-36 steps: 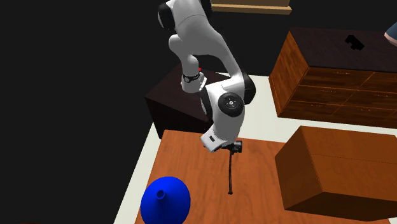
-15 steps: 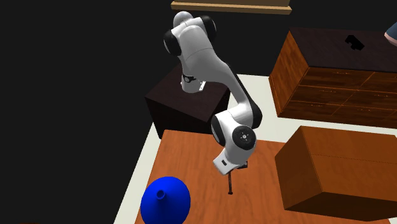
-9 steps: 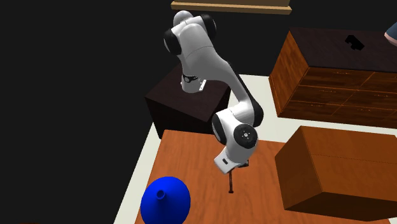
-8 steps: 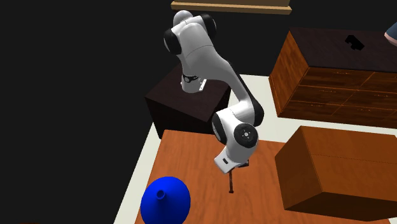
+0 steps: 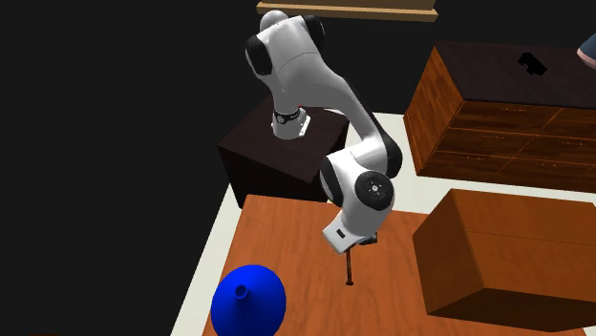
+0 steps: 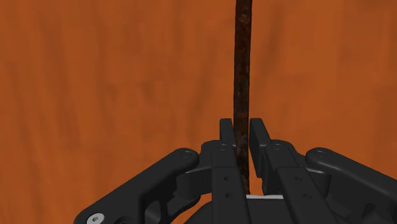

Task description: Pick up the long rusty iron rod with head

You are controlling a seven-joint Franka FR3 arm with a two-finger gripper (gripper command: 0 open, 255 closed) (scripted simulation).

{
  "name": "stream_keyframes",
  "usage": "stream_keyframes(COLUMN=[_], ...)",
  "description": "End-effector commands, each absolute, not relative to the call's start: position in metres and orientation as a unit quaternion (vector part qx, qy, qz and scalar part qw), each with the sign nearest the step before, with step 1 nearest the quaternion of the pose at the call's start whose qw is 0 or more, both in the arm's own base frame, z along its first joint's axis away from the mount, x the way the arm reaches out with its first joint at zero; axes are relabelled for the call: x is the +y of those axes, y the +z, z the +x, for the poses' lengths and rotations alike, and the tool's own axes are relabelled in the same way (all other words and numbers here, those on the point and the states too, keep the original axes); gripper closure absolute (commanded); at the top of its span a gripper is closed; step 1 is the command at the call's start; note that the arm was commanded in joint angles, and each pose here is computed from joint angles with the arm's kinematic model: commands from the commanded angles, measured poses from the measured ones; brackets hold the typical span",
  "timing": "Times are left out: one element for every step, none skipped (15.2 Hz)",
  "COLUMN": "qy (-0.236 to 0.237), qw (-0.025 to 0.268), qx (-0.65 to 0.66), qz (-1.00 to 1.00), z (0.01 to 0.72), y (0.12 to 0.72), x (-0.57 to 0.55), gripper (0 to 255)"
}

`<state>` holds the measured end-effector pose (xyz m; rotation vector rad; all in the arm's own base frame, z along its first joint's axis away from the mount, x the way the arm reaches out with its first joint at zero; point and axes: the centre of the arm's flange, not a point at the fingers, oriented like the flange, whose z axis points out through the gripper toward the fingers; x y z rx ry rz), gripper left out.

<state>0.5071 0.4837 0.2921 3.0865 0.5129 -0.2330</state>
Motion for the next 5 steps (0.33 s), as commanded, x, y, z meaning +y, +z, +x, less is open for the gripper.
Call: stream_keyframes(qy=[-0.074, -0.074, -0.074, -0.074, -0.074], qw=[0.002, 0.002, 0.002, 0.002, 0.002], qx=[0.164, 0.164, 0.164, 0.164, 0.164], qz=[0.984, 0.984, 0.984, 0.984, 0.984], z=[0.507, 0.507, 0.507, 0.507, 0.507], y=[0.303, 0.309, 0.314, 0.315, 0.315], x=[0.484, 0.484, 0.484, 0.484, 0.484], gripper=[255, 255, 255, 255, 255])
